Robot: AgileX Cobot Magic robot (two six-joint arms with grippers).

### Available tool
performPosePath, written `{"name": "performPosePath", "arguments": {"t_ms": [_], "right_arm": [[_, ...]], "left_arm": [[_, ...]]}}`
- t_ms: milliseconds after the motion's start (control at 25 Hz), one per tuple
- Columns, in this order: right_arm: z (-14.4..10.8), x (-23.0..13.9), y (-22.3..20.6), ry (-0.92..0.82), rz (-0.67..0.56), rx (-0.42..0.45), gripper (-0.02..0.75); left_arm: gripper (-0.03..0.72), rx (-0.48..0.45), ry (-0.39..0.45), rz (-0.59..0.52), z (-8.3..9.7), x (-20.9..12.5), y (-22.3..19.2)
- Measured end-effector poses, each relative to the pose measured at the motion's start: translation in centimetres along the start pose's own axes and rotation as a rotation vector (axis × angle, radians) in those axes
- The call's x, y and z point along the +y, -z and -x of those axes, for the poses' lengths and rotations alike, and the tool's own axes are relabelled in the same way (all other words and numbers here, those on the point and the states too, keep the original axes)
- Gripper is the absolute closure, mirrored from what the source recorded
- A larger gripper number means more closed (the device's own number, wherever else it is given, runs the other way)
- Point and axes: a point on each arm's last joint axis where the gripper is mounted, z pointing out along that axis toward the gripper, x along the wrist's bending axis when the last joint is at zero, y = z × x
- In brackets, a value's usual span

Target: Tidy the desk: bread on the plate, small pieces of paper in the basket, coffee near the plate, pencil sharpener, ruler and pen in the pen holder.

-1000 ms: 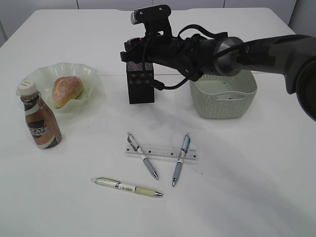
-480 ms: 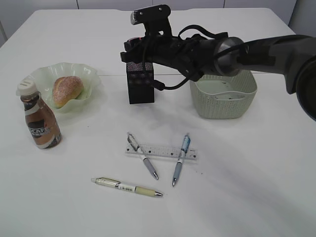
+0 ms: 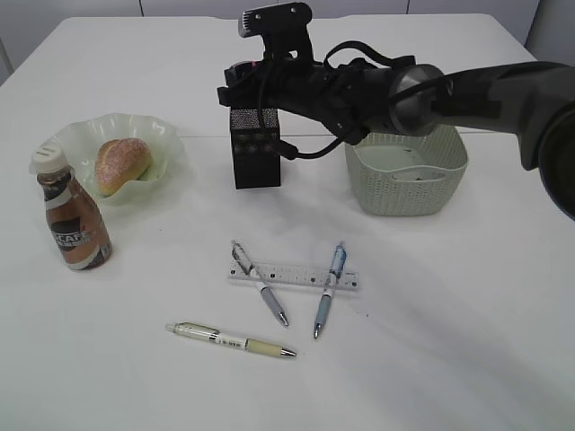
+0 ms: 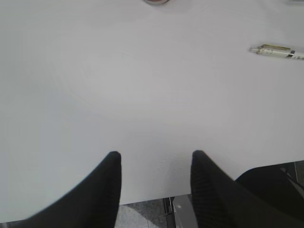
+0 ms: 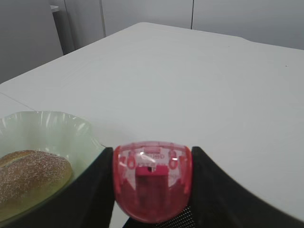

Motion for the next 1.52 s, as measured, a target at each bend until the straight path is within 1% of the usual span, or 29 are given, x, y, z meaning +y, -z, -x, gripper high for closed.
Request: {"name": "performPosePath", "arguments": {"t_ms": [120, 280, 400, 760, 880, 1000, 1080, 1240, 1400, 1520], "right_arm": [[0.0, -0.3, -0.1, -0.005, -0.009, -0.003, 0.382], [0.1, -0.4, -0.1, -0.019, -0.016, -0.008, 0.330], [0.1, -0.5, -0.1, -0.021, -0.024, -0.012, 0.312], [0.1, -0.6, -0.1, -0.014, -0.031, -0.014, 0.309], [0.3, 0.0, 0.2, -0.004, -0.059, -0.034, 0.309], [0.7, 1.8, 1.3, -0.002, -0.108, -0.082, 0.312], [1.2, 3.4, 2.5, -0.014, -0.166, -0.133, 0.313], [1.3, 6.1, 5.2, -0.094, -0.292, -0.213, 0.314], [0.4, 8.8, 8.1, -0.219, -0.378, -0.230, 0.314], [-0.1, 9.8, 10.0, -0.304, -0.485, -0.237, 0.314]], "left_arm": [[0.335, 0.000, 0.000, 0.000, 0.0, 0.0, 0.0], [0.335, 0.000, 0.000, 0.000, 0.0, 0.0, 0.0], [0.335, -0.005, 0.002, 0.000, 0.0, 0.0, 0.0], [0.335, -0.017, 0.006, -0.001, 0.2, 0.0, 0.0], [0.335, -0.017, 0.007, -0.001, 0.2, 0.0, 0.0], [0.335, -0.017, 0.007, -0.001, 0.2, 0.0, 0.0], [0.335, -0.019, 0.007, -0.001, 0.2, 0.0, 0.0], [0.335, -0.019, 0.008, -0.003, 0.2, 0.0, 0.0], [0.335, -0.023, 0.009, -0.007, 0.2, -0.1, 0.0], [0.335, -0.027, 0.010, -0.018, 0.2, -0.2, 0.0]]}}
